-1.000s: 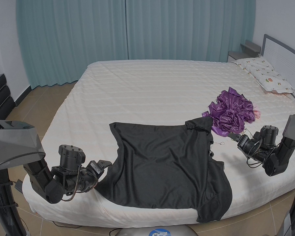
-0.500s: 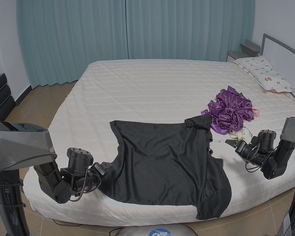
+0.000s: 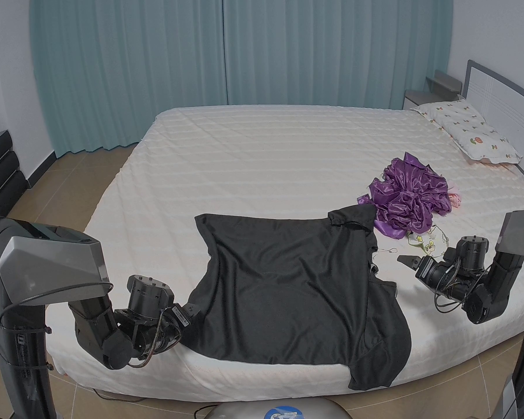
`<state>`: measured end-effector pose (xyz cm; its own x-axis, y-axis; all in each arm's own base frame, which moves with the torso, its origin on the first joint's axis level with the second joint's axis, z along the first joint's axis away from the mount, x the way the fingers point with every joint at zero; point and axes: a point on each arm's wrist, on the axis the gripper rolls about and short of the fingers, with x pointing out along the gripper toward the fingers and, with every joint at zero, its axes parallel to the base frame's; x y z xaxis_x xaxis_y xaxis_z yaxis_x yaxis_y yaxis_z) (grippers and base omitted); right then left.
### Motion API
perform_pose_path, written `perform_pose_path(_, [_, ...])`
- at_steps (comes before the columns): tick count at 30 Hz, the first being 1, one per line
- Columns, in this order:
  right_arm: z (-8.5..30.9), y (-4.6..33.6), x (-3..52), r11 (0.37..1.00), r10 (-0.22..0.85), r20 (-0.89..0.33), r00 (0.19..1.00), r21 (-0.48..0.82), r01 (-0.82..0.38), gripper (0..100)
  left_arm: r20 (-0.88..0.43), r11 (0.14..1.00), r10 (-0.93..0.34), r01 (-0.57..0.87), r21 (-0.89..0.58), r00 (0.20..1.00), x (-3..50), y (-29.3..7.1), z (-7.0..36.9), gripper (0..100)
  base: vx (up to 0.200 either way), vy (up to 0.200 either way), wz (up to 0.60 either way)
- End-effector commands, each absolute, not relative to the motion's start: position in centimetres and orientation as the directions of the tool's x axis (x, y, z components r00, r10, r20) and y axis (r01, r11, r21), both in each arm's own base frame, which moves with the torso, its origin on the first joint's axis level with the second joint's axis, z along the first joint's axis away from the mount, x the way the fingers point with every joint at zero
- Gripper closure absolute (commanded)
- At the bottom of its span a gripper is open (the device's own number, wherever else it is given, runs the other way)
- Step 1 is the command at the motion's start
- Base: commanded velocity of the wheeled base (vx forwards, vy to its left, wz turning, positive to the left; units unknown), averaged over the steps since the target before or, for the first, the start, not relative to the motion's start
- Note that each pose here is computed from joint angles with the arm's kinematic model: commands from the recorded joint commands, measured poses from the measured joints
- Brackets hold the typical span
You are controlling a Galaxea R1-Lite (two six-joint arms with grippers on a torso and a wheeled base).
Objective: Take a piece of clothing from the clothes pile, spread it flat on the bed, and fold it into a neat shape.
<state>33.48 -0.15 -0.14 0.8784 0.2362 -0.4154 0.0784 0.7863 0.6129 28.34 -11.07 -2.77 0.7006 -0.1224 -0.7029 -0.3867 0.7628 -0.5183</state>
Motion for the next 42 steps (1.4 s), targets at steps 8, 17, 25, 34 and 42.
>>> perform_pose_path(8, [-0.5,-0.1,31.6,0.813,0.245,-0.441,0.863,0.579,0.065,0,-0.742,0.795,-0.099,-0.396,-0.460,0.663,28.0,-11.2,-3.3,0,0.000,0.000,0.00])
perform_pose_path(17, [-2.1,0.6,28.0,0.842,0.329,-0.524,0.786,0.539,0.007,0,-0.776,0.837,-0.094,-0.373,-0.401,0.624,26.9,-11.3,-3.8,100,0.000,0.000,0.00])
perform_pose_path(25, [-3.8,1.6,26.1,0.874,0.358,-0.610,0.707,0.485,-0.025,0,-0.823,0.885,-0.065,-0.348,-0.308,0.564,25.2,-10.5,-4.0,100,0.000,0.000,0.00])
perform_pose_path(34, [-5.3,2.8,26.3,0.891,0.370,-0.641,0.672,0.451,-0.061,0,-0.845,0.900,-0.052,-0.341,-0.271,0.533,24.3,-10.1,-4.1,100,0.000,0.000,0.00])
perform_pose_path(42, [-5.8,2.5,26.3,0.894,0.358,-0.654,0.666,0.447,-0.042,100,-0.853,0.905,-0.049,-0.338,-0.258,0.520,24.1,-10.0,-4.1,100,0.000,0.000,0.00])
